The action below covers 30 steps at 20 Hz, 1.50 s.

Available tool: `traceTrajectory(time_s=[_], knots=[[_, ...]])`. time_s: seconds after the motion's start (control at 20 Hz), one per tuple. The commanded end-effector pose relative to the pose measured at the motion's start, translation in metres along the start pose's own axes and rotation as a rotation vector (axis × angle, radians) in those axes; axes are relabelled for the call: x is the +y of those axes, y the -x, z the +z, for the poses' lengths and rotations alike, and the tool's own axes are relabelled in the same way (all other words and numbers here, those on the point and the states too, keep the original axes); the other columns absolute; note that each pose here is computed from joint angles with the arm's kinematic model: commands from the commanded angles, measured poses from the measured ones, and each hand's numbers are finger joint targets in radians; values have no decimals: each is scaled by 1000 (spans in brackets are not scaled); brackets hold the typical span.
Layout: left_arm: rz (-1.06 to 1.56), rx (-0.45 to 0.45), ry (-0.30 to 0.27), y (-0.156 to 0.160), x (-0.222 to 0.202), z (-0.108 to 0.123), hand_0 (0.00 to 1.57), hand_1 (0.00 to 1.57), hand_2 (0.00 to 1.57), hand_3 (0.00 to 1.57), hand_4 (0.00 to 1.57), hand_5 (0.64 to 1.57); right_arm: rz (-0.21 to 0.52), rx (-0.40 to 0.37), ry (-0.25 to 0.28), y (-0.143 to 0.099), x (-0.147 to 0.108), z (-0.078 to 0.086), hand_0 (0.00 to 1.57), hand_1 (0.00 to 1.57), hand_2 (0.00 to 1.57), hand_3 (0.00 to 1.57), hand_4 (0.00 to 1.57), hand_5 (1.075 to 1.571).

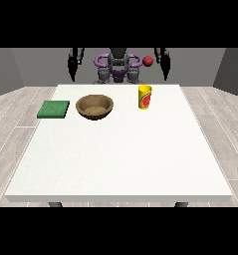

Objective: Pick the cup and pour the ball into the bowl, then pick the bowl and place it on the pad

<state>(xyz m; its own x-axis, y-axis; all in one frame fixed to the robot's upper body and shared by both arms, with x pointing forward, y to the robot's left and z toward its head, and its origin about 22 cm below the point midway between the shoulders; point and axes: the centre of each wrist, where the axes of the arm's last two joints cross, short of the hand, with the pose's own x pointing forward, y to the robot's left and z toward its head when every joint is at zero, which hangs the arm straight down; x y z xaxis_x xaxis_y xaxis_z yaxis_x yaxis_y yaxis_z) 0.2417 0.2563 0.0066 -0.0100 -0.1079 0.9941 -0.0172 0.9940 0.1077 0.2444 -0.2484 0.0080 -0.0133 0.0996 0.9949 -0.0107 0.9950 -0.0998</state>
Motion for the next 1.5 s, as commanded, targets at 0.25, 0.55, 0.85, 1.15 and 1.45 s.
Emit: traceTrajectory(time_s=[0.25,0.55,0.85,1.15,1.45], knots=[[-33,-18,9,-31,12,-2,0,0,0,0,0,1557,37,-13,6,-31,-13,-1,0,0,0,0,0,1569],[138,-110,-39,-52,51,-1,0,0,0,0,0,1552,-57,-54,6,-32,-92,22,0,0,0,0,0,1570],[135,-164,-29,-58,64,-14,0,0,0,0,0,1542,-77,-107,-1,-45,-85,11,0,0,0,0,0,1570],[133,-308,-33,-42,34,-33,0,0,0,0,0,1529,-89,-194,8,-15,-87,-5,0,0,0,0,0,1570],[106,-324,-79,26,16,-30,0,0,0,0,0,1523,-78,-227,-51,-26,-78,-9,0,0,0,0,0,1571]])
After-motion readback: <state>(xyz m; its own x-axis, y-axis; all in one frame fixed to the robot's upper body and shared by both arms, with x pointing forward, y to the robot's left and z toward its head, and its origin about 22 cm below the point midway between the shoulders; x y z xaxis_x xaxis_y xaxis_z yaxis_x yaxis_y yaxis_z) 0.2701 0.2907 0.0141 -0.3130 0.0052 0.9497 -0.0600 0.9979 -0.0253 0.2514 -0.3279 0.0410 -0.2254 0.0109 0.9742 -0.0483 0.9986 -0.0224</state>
